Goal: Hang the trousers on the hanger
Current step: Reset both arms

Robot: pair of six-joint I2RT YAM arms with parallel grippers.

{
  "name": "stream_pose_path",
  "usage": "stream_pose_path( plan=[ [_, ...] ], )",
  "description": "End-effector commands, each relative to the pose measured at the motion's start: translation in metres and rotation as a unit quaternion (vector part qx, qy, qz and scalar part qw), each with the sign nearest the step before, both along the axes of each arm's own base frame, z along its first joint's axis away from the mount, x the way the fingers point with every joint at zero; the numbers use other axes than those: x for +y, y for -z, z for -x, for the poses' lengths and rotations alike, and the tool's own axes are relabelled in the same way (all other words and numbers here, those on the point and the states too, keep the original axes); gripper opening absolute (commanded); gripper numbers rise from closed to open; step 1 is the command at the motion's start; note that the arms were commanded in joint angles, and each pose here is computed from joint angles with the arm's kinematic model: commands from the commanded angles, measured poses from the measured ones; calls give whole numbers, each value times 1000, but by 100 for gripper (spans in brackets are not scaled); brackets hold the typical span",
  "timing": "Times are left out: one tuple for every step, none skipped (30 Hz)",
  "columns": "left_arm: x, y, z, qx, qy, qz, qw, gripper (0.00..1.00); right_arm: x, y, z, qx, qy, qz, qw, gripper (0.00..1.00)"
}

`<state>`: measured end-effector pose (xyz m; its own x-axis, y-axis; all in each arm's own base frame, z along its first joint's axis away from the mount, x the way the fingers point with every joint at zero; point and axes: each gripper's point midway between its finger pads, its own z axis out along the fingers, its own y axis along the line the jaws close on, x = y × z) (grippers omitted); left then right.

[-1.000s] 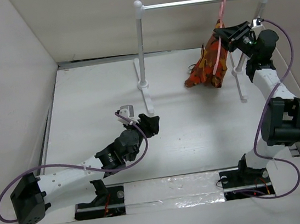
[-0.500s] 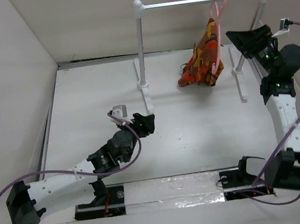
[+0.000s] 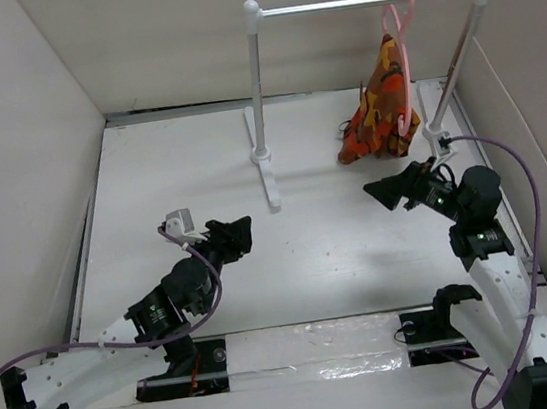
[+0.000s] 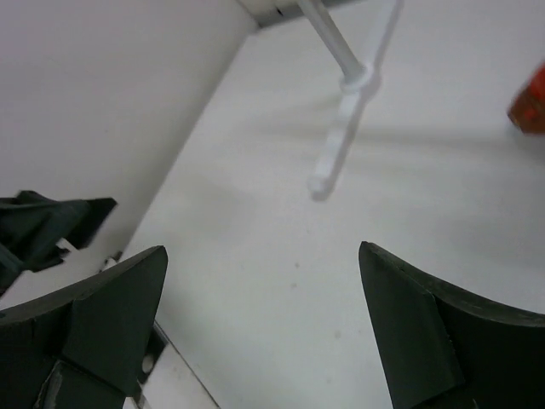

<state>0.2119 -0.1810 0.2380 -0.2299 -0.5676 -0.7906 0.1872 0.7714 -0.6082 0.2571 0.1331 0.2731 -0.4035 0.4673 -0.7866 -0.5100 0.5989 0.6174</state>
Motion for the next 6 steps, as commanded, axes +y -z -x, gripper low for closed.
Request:
stream_pose_path(
  plan=[
    [6, 19, 2, 18, -6, 0, 1000, 55, -5, 50, 11, 34, 7, 62, 997, 100],
    [6, 24, 3, 23, -4, -5, 1000, 54, -7, 60, 12, 44, 13, 64, 997, 100],
    [5, 25, 3, 24, -4, -5, 1000, 54, -7, 62, 13, 44, 13, 64, 997, 100],
    [5, 27, 3, 27, -4, -5, 1000, 54, -7, 62, 15, 43, 13, 65, 997, 100],
    [5, 28, 3, 33, -7, -5, 999, 54, -7, 61, 16, 44, 13, 64, 997, 100],
    [5, 27, 3, 35, -9, -5, 999, 54, -6, 55, 16, 38, 10, 63, 997, 100]
  ],
)
